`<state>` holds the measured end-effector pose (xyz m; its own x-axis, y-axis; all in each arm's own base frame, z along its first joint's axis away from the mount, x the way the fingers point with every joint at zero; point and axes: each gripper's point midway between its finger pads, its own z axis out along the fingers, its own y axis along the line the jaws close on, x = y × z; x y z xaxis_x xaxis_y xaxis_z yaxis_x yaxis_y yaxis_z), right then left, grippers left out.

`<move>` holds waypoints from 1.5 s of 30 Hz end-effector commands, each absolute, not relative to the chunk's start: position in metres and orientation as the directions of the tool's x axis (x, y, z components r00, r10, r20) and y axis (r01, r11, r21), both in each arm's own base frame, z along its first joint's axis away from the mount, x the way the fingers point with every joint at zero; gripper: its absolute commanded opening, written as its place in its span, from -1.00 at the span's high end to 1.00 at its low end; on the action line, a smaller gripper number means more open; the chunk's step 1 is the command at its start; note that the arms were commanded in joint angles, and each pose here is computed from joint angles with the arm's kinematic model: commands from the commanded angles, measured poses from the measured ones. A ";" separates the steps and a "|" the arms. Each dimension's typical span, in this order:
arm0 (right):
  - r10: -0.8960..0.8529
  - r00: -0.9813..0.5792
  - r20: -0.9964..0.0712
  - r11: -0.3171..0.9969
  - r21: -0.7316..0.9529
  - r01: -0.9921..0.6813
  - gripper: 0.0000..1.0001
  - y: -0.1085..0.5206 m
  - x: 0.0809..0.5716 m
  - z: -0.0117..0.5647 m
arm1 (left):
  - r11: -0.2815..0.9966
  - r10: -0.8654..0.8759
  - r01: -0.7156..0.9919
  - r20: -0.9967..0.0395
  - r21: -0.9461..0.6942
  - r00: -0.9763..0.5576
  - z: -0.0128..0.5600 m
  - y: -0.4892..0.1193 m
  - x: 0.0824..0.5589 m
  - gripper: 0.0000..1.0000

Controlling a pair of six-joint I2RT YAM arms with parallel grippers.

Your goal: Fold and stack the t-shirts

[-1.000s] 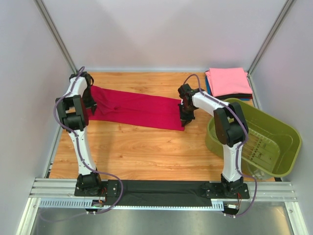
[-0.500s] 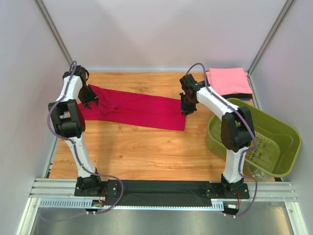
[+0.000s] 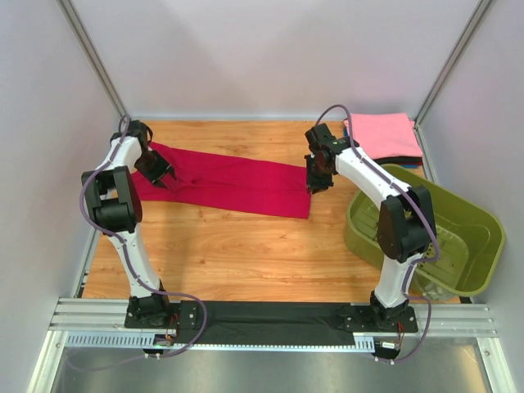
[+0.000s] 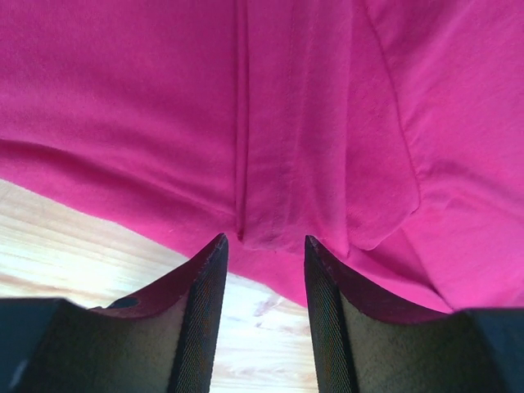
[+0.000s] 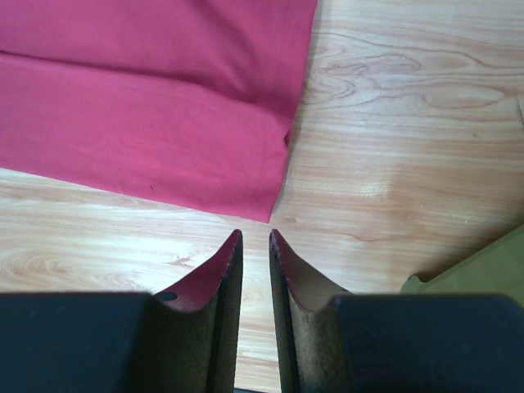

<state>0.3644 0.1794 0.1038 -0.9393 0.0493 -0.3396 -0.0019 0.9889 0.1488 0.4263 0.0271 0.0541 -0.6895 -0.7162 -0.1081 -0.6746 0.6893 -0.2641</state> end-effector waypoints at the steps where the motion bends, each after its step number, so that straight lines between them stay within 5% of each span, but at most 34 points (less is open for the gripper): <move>1: 0.046 -0.911 -0.410 0.988 0.153 -0.019 0.58 0.178 0.369 0.126 | 0.661 -0.742 -0.689 -0.122 -0.298 -0.659 0.057 0.028 0.438 0.02; 22: 0.090 -0.918 -0.385 0.985 0.170 0.025 0.58 0.172 0.371 0.117 | 0.645 -0.756 -0.704 -0.115 -0.297 -0.644 0.050 0.021 0.450 0.26; 34: 0.086 -0.927 -0.364 0.987 0.160 0.029 0.59 0.172 0.375 0.109 | 0.686 -0.719 -0.643 -0.184 -0.339 -0.670 0.080 0.008 0.481 0.94; 45: 0.084 -0.933 -0.351 0.983 0.184 0.020 0.59 0.174 0.374 0.110 | 0.768 -0.598 -0.479 -0.210 -0.424 -0.773 0.072 -0.017 0.511 0.90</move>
<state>0.3675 0.1699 0.1023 -0.9395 0.0771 -0.3336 0.0249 0.9871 0.1580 0.4952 -0.0052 0.0616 -0.7260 -0.6669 -0.1677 -0.5804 0.7251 -0.3706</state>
